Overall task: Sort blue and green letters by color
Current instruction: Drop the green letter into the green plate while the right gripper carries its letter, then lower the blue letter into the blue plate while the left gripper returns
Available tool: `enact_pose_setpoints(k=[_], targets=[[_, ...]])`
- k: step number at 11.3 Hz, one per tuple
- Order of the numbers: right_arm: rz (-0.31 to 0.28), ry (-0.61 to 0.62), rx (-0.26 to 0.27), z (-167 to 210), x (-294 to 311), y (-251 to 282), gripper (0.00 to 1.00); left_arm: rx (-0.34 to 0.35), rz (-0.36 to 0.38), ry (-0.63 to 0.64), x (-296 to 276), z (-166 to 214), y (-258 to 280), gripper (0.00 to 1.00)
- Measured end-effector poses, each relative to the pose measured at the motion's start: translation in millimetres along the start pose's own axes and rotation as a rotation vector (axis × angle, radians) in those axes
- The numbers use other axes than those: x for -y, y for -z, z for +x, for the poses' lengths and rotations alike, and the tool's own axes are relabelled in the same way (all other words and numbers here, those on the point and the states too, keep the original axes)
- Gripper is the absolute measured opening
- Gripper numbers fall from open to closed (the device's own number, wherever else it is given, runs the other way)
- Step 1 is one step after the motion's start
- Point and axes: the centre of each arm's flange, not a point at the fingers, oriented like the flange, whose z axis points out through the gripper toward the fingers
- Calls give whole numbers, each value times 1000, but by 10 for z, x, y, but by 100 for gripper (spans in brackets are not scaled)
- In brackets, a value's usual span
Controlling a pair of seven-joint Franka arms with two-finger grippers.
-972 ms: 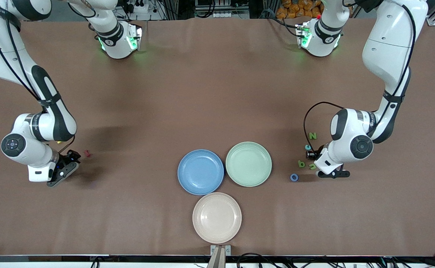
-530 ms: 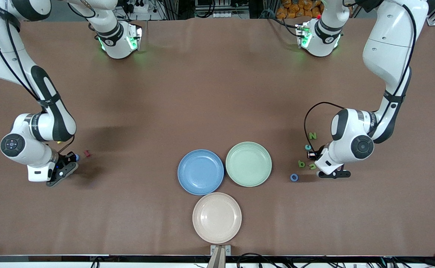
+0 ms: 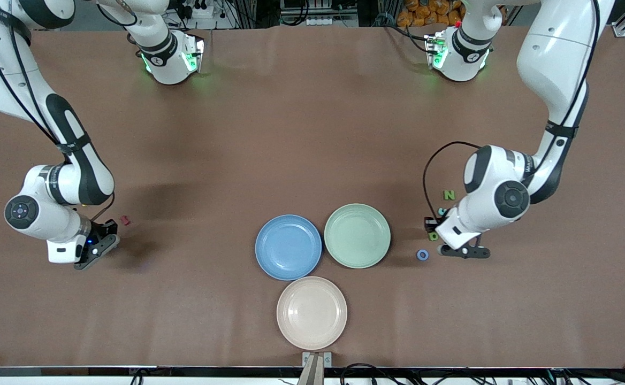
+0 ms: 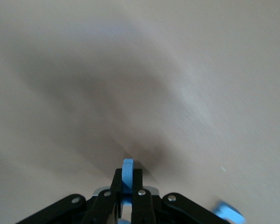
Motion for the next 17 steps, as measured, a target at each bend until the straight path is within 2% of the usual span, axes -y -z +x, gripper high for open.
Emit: enact_pose_setpoints(k=[3,5,7,8,9,11,13,16,17], targets=[[143,-67,-56,439,297,230,10,-18,-35,-16,-828,-54,72,34],[213,-180,-38,753,607,372,10,-5,-43,-16,-1463,-187,-99,34],[253,-304,-11,1075,991,493,10,-24,-64,-41,-1787,-184,-218,34],[268,-375,0,1272,1237,570,10,-39,-75,-45,-1846,-154,-270,37],[277,-455,12,1481,1516,648,10,-51,-82,-43,-1853,-123,-306,47],[277,-605,38,1895,2128,782,10,-74,-81,-28,-1736,-15,-246,72],[269,-763,54,2232,2668,908,10,-80,-63,2,-1331,168,-102,97],[271,-1044,36,2539,3135,1076,10,-52,-27,-158,-386,393,26,100],[276,-1121,25,2575,3160,1101,10,-41,-23,-160,-53,430,12,100]])
